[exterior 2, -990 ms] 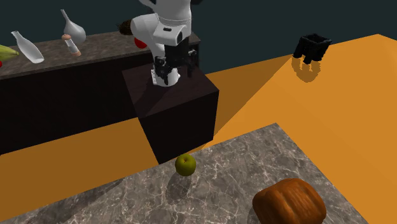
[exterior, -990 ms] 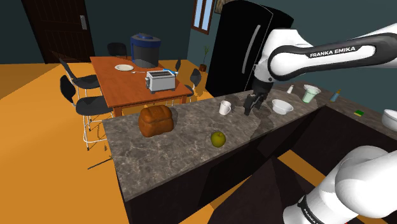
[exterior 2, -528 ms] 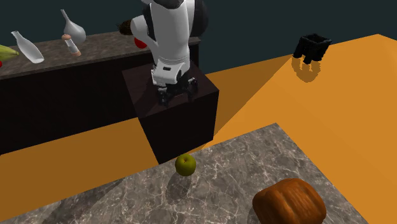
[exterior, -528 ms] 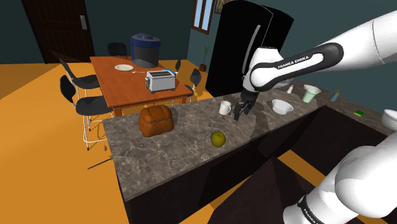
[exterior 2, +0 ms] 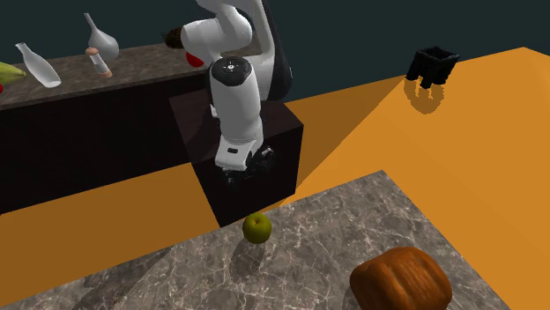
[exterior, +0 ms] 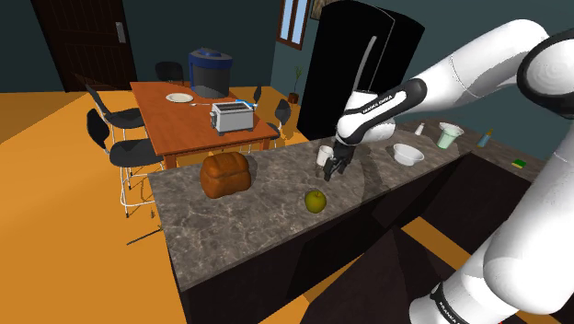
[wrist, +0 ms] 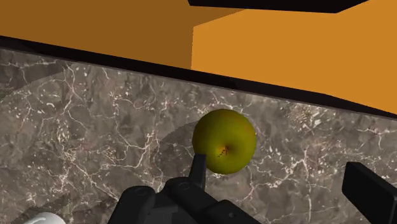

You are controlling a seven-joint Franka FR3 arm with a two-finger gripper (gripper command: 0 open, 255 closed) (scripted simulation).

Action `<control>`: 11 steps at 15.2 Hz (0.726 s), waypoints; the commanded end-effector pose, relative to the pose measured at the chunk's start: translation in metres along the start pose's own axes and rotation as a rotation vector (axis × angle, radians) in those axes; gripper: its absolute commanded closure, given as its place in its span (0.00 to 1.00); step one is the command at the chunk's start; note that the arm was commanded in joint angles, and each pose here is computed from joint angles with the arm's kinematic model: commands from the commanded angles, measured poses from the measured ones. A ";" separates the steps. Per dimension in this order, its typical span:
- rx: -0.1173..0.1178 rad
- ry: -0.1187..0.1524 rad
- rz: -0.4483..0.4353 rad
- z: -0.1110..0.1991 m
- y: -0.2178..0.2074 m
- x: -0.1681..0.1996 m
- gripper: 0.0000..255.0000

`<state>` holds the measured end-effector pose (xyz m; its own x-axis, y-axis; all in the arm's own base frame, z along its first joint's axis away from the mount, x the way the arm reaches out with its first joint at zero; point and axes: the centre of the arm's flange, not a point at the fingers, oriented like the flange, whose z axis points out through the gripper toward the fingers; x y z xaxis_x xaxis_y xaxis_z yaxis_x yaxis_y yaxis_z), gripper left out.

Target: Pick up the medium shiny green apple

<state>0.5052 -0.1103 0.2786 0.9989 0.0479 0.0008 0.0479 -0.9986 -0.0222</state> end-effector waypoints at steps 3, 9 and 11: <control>0.021 0.003 -0.002 0.046 0.015 0.028 0.00; 0.042 0.006 -0.004 0.099 0.030 0.055 0.00; 0.042 0.006 -0.004 0.110 0.030 0.055 0.00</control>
<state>0.5619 -0.1342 0.1733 0.9986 0.0521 0.0066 0.0524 -0.9966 -0.0636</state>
